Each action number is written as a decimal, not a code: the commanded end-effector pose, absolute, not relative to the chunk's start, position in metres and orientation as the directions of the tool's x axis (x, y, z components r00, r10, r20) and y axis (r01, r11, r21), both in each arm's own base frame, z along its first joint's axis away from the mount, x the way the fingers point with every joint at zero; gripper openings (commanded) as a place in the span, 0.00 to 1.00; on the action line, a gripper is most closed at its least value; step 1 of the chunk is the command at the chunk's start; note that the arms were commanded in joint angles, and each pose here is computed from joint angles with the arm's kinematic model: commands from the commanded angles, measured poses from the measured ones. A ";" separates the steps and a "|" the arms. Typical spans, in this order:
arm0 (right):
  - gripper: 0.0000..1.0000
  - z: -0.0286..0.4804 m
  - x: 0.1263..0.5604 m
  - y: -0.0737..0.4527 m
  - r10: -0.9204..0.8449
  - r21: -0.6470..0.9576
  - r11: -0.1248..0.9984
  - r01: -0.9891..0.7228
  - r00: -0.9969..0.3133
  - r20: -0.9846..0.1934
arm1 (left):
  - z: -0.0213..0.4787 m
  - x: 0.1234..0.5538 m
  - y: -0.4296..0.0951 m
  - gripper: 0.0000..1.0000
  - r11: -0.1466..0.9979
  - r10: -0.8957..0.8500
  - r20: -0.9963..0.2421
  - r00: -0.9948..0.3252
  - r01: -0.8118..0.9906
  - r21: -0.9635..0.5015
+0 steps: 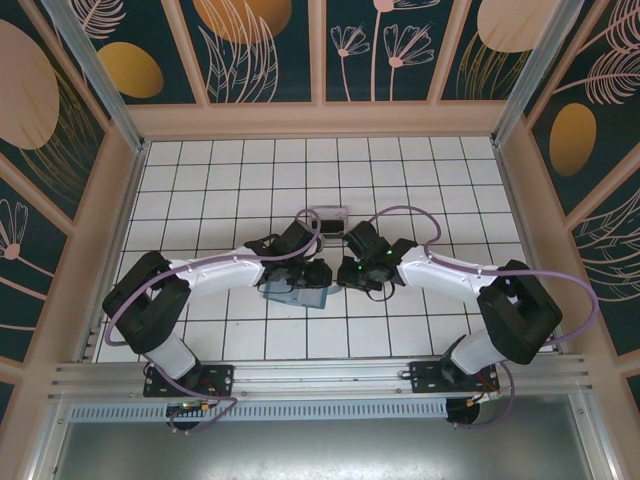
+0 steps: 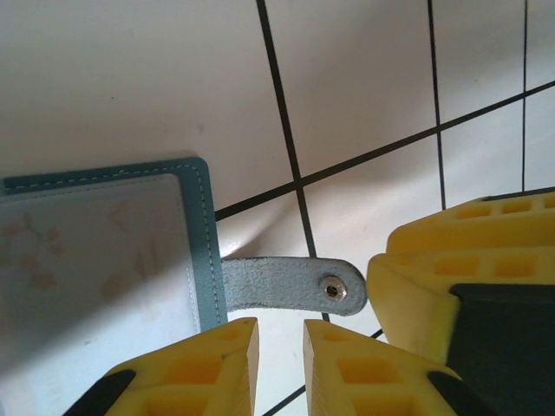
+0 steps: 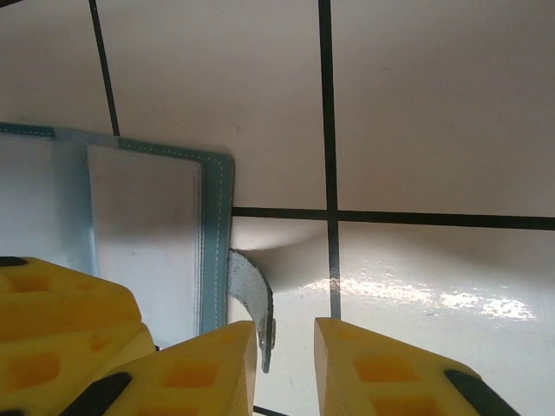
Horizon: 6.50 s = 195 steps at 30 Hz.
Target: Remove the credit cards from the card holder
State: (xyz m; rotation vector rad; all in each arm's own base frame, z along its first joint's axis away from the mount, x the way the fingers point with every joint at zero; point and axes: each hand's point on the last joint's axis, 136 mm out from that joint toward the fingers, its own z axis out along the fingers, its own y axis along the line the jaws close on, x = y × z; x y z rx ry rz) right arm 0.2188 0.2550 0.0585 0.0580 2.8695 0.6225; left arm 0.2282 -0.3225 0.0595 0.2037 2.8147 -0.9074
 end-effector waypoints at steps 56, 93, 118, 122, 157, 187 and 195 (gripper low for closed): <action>0.30 0.057 0.228 0.260 0.067 0.407 0.913 -0.018 -0.978 -0.195 | 0.022 0.236 -0.258 0.27 0.968 0.246 -0.182 -0.952 0.252 -0.007; 0.33 0.059 0.223 0.273 0.069 0.508 0.861 -0.031 -0.982 -0.177 | 0.049 0.248 -0.218 0.41 0.910 0.326 -0.223 -0.919 0.242 0.336; 0.21 0.040 0.225 0.298 0.045 0.519 0.854 -0.032 -0.990 -0.135 | 0.035 0.249 -0.177 0.45 0.957 0.263 -0.237 -0.935 0.222 0.188; 0.10 0.039 0.227 0.297 0.043 0.508 0.861 -0.034 -0.989 -0.139 | 0.027 0.245 -0.175 0.44 0.962 0.251 -0.219 -0.943 0.219 0.160; 0.28 0.092 0.253 0.308 0.013 0.450 0.887 -0.100 -0.971 -0.241 | 0.068 0.256 -0.264 0.25 0.898 -0.022 -0.318 -0.948 0.121 -0.423; 0.21 0.019 0.238 0.329 -0.032 0.450 0.890 -0.076 -0.994 -0.103 | 0.027 0.240 -0.238 0.20 0.860 -0.122 -0.224 -0.967 0.009 -0.510; 0.16 0.008 0.233 0.327 -0.040 0.446 0.892 -0.072 -0.996 -0.081 | 0.022 0.240 -0.235 0.20 0.867 -0.126 -0.215 -0.968 -0.003 -0.499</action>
